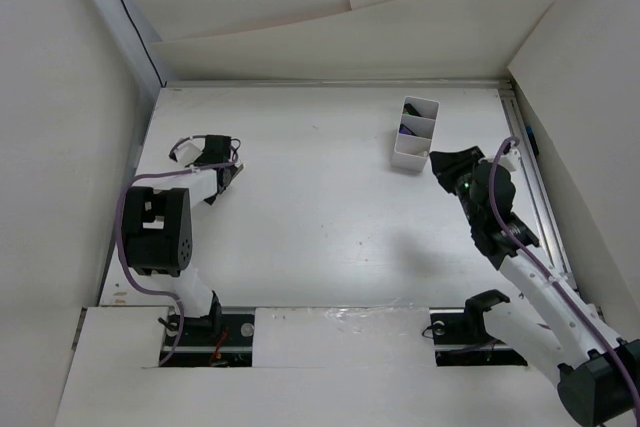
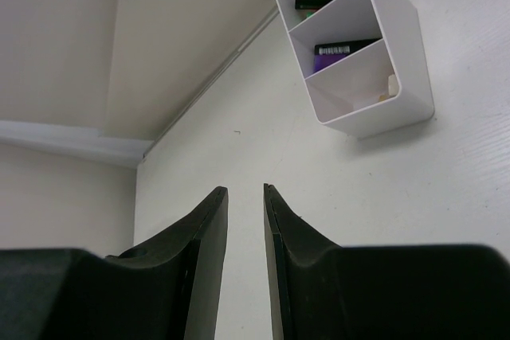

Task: Sort the stationery into containers
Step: Pick up the stationery from the center of the board.

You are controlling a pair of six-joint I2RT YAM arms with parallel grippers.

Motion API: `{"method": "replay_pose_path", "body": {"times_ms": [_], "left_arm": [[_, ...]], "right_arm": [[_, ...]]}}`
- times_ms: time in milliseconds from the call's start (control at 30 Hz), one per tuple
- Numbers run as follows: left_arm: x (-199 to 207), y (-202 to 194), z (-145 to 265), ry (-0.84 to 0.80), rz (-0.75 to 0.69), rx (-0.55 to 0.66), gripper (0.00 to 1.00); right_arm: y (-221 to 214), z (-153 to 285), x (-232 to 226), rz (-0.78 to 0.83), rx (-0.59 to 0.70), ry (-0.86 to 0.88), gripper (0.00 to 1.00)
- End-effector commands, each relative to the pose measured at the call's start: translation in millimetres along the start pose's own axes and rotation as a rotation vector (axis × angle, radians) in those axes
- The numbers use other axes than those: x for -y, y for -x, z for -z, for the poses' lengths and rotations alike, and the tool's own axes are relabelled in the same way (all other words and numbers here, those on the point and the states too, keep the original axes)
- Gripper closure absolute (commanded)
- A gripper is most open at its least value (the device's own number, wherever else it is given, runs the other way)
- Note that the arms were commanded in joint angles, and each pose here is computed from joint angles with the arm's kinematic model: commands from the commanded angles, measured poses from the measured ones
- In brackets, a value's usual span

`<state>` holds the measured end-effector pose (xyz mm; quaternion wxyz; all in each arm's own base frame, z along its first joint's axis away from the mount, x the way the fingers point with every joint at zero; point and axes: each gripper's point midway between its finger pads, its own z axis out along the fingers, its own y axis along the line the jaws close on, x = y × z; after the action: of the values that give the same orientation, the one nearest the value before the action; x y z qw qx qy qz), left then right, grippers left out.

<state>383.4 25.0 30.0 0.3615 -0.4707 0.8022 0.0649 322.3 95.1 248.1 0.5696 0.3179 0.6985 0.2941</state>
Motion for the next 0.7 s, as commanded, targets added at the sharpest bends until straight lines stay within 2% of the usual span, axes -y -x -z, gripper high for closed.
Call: {"method": "replay_pose_path", "body": {"times_ms": [0,67,200,300,367,400,567,667], "left_arm": [[-12,-5,0,0.054,-0.024,-0.023,0.37],[-8,-3,-1,0.054,-0.024,-0.023,0.4],[-12,-7,-3,0.068,-0.033,-0.032,0.56],[-17,-12,-2,0.076,-0.054,-0.051,0.61],[-21,-15,-3,0.083,-0.059,-0.056,0.69],[-20,-11,2,0.076,-0.063,-0.051,0.77],[-27,-1,24,0.026,-0.041,-0.017,0.82],[-11,17,57,-0.088,-0.043,0.04,0.82]], "right_arm": [[18,8,-33,-0.014,0.043,0.098,0.69],[21,10,-34,-0.017,0.056,0.101,0.69],[21,12,-31,-0.014,0.06,0.086,0.69],[25,16,-35,-0.02,0.071,0.101,0.69],[27,18,-34,-0.021,0.079,0.097,0.69],[27,18,-34,-0.021,0.079,0.097,0.69],[25,19,-36,-0.02,0.072,0.102,0.68],[23,17,-34,-0.018,0.067,0.095,0.68]]}}
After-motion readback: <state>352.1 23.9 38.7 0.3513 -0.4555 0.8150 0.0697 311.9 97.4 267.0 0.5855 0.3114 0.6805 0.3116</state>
